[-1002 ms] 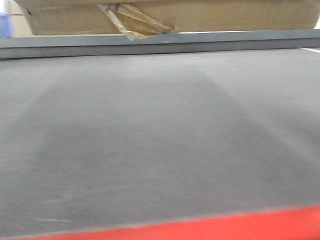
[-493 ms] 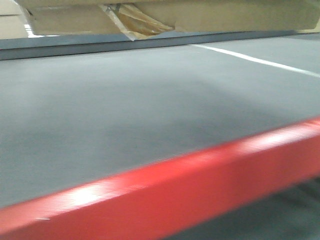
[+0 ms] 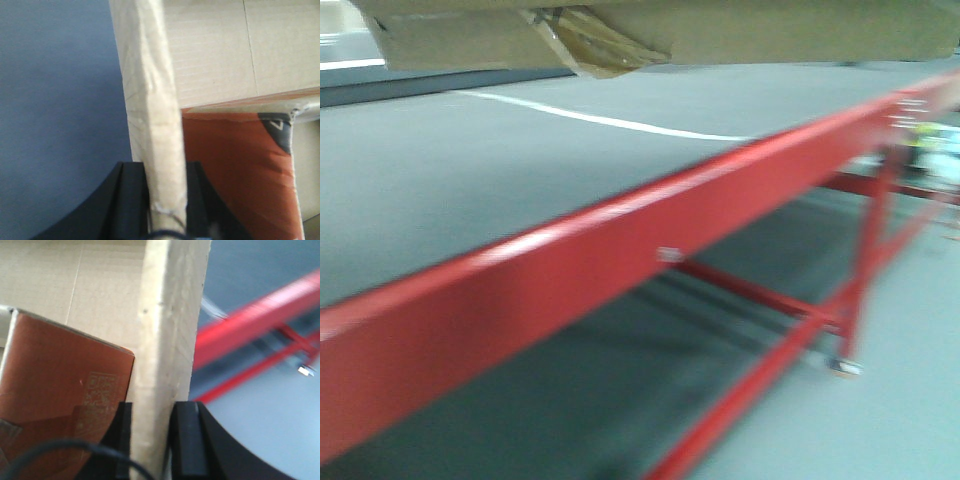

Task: Stack two boxes on right shelf middle
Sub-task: 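Carry the boxes with both grippers while driving along the red table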

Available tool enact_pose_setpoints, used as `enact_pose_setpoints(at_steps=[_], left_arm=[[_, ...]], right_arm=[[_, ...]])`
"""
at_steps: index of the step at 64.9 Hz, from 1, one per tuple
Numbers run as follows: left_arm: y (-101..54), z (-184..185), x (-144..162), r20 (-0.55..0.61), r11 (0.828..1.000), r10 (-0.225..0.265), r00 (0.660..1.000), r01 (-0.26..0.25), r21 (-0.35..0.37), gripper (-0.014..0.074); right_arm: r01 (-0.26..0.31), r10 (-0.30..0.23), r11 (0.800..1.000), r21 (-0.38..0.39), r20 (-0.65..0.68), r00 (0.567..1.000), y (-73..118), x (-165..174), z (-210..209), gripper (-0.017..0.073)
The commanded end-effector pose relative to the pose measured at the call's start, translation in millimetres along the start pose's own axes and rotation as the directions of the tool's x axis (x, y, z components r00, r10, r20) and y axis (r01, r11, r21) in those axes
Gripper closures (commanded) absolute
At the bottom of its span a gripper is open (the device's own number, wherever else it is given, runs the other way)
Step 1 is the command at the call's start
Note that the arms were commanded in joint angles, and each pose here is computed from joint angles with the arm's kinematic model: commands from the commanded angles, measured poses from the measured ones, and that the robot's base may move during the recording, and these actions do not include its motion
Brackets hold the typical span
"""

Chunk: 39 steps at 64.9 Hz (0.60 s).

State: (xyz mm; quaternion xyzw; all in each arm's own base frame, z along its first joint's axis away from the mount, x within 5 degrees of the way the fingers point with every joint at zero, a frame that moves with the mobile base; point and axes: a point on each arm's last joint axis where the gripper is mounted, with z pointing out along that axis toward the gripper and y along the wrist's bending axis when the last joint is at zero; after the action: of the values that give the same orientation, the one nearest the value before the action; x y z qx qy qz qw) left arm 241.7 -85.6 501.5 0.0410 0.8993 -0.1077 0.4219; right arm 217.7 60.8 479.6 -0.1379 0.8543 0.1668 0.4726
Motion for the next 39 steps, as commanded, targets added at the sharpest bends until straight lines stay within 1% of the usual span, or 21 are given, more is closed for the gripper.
enact_pose_setpoints(at_steps=[1,39], left_arm=[[3.1,-9.3,-1.5,0.033,1.0,0.005,0.999,-0.004,-0.021,0.0705],[3.5,-9.3,-1.6,0.034,1.0,0.007,0.999,-0.006,-0.025,0.0705]], right_arm=[[0.028,-0.033,0.998,0.059,0.088,0.996,-4.8,-7.9,-7.2,0.0712],[0.028,-0.033,0.998,0.059,0.088,0.996,-4.8,-7.9,-7.2,0.0712]])
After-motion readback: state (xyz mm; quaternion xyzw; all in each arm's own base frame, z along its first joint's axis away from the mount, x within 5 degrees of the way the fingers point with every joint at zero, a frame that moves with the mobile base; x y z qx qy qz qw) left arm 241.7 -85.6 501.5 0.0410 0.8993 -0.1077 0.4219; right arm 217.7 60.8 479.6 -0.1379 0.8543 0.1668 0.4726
